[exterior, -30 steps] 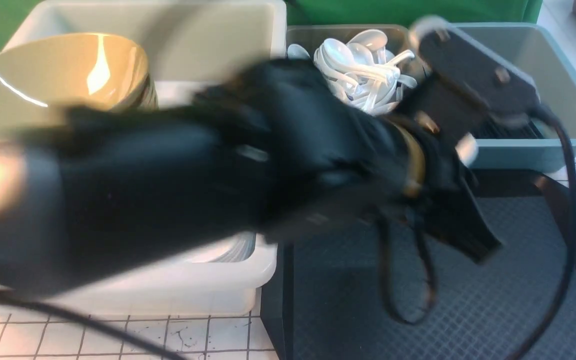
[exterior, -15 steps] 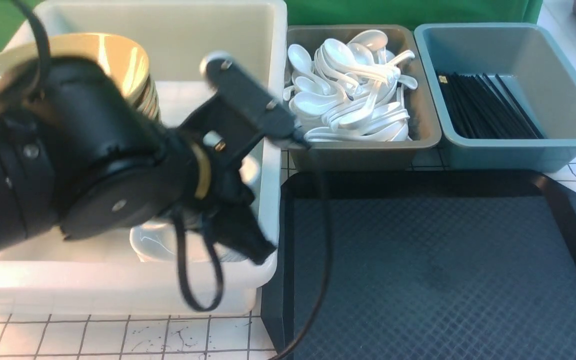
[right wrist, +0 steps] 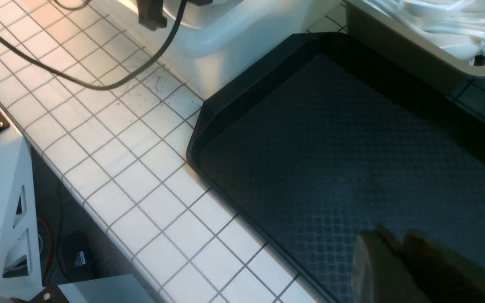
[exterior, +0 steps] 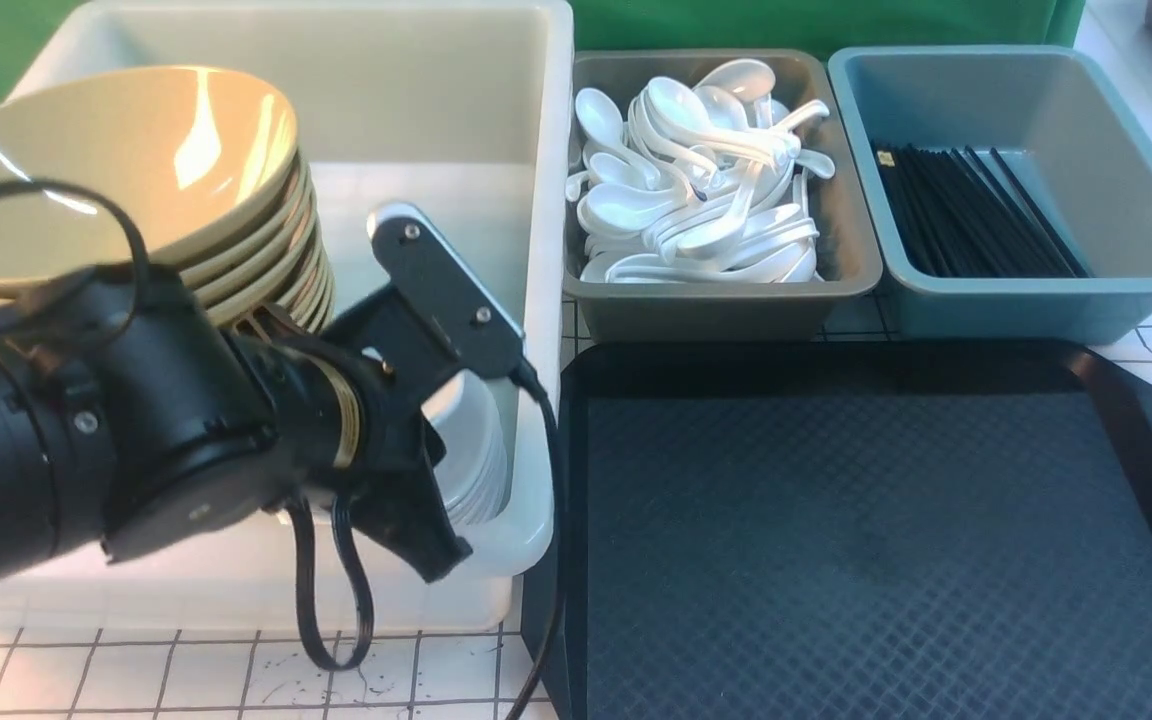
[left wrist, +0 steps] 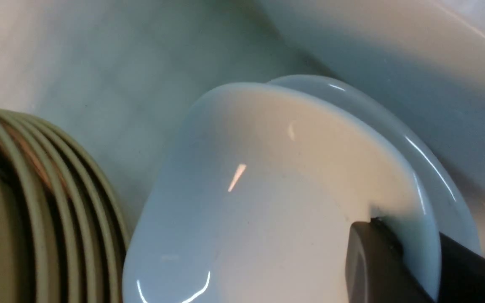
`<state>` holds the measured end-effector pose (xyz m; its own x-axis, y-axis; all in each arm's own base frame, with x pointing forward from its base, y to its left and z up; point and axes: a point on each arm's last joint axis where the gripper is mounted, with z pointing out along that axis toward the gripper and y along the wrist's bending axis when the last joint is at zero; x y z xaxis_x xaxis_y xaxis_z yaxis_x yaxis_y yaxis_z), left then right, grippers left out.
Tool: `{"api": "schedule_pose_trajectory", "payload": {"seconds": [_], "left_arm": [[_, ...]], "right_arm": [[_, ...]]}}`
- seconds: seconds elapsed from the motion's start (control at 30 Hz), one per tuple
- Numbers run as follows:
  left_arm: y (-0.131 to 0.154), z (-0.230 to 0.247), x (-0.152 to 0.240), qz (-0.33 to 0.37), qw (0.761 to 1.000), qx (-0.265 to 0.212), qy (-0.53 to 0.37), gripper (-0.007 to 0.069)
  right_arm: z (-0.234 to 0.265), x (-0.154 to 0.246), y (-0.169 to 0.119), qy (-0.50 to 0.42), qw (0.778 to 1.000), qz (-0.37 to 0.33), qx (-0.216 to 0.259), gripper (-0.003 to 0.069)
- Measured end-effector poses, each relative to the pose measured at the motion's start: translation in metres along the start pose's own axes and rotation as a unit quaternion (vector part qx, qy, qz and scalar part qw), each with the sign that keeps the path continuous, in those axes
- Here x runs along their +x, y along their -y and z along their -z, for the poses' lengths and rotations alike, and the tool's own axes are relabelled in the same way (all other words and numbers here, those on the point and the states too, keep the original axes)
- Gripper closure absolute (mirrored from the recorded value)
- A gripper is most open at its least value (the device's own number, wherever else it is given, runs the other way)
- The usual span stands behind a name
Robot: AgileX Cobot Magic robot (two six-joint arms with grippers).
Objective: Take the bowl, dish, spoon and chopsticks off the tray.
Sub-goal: Use the left arm to put the plate into the large storage box on the left
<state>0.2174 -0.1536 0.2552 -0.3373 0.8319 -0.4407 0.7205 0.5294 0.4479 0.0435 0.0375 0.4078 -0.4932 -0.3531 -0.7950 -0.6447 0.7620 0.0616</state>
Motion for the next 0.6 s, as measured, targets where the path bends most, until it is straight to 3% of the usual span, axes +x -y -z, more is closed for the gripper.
{"api": "schedule_pose_trajectory", "payload": {"seconds": [0.2, 0.33, 0.47, 0.6], "left_arm": [[0.003, -0.002, -0.001, 0.000, 1.000, 0.005, 0.021, 0.0587], [0.003, -0.002, -0.002, -0.001, 1.000, 0.005, 0.026, 0.0469], [0.000, 0.004, -0.002, -0.003, 0.999, -0.003, 0.034, 0.0275], [-0.001, 0.017, -0.001, 0.009, 0.999, -0.004, 0.046, 0.0137]], "right_arm": [[0.000, 0.000, 0.000, -0.001, 1.000, 0.003, 0.000, 0.0567], [0.000, 0.000, 0.000, -0.001, 1.000, 0.005, -0.001, 0.0566], [0.000, 0.001, -0.001, -0.004, 1.000, 0.006, -0.008, 0.0563], [0.000, 0.001, -0.002, -0.005, 1.000, 0.006, -0.009, 0.0561]]}}
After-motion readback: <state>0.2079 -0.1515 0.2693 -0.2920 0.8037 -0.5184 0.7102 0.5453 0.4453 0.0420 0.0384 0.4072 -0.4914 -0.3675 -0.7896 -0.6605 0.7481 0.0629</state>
